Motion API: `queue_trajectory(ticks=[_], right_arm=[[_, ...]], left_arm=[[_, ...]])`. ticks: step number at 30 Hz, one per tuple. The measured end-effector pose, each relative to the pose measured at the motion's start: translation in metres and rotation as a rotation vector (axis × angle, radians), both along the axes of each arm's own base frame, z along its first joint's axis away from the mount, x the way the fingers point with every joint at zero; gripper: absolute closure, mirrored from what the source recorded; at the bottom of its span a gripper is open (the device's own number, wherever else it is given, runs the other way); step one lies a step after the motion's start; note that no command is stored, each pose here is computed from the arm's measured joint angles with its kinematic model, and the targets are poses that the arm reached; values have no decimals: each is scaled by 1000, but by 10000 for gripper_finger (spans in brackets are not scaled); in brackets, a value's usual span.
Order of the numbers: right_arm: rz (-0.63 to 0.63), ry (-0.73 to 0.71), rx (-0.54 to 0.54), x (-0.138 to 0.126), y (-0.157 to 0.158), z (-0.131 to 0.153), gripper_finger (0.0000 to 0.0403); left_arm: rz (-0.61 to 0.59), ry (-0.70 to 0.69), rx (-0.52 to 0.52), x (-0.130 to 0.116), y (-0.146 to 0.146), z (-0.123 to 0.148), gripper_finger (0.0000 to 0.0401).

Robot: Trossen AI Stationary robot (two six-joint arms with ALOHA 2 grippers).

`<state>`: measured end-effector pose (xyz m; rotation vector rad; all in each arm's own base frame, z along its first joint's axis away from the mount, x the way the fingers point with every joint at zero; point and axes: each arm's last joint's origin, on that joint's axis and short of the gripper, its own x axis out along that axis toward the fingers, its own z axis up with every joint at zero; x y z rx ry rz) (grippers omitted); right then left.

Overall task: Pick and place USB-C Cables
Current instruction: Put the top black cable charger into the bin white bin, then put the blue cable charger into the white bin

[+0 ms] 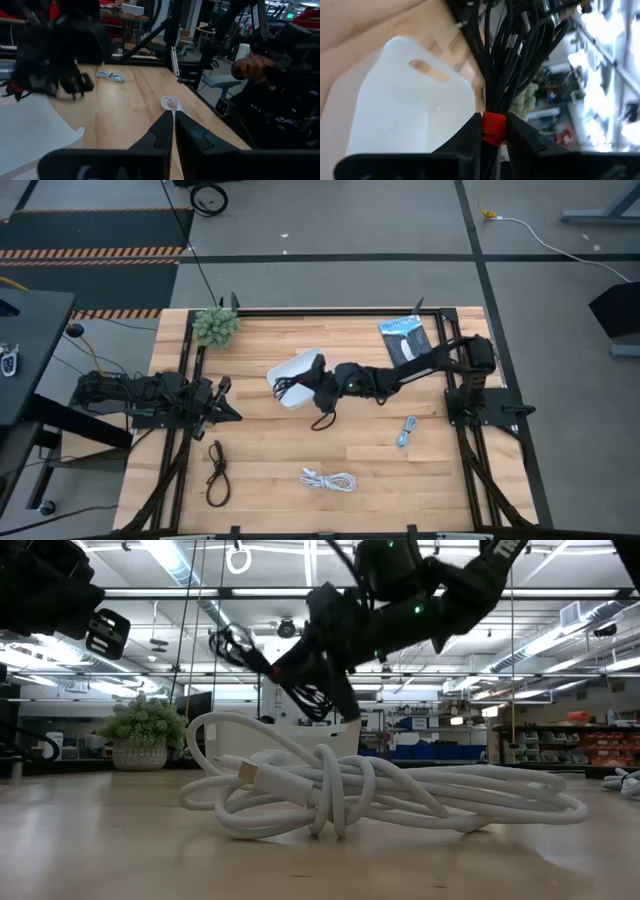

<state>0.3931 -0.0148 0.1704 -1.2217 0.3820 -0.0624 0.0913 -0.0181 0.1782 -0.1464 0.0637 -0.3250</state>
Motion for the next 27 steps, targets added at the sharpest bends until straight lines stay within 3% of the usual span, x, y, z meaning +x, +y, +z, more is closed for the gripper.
queue_trajectory(ticks=[3, 9, 15, 20, 27], right_arm=[[6, 64, -76, 3, -1, -17, 327], [-105, 83, -38, 3, -3, -31, 314], [-127, 77, -10, 3, -4, -31, 271], [-174, 95, -72, 2, -4, -31, 238], [-273, 39, -73, -3, 15, -7, 222]], left_arm=[[0, 0, 0, 0, 0, 0, 376], [0, 0, 0, 0, 0, 0, 376], [0, 0, 0, 0, 0, 0, 376], [0, 0, 0, 0, 0, 0, 376], [0, 0, 0, 0, 0, 0, 376]])
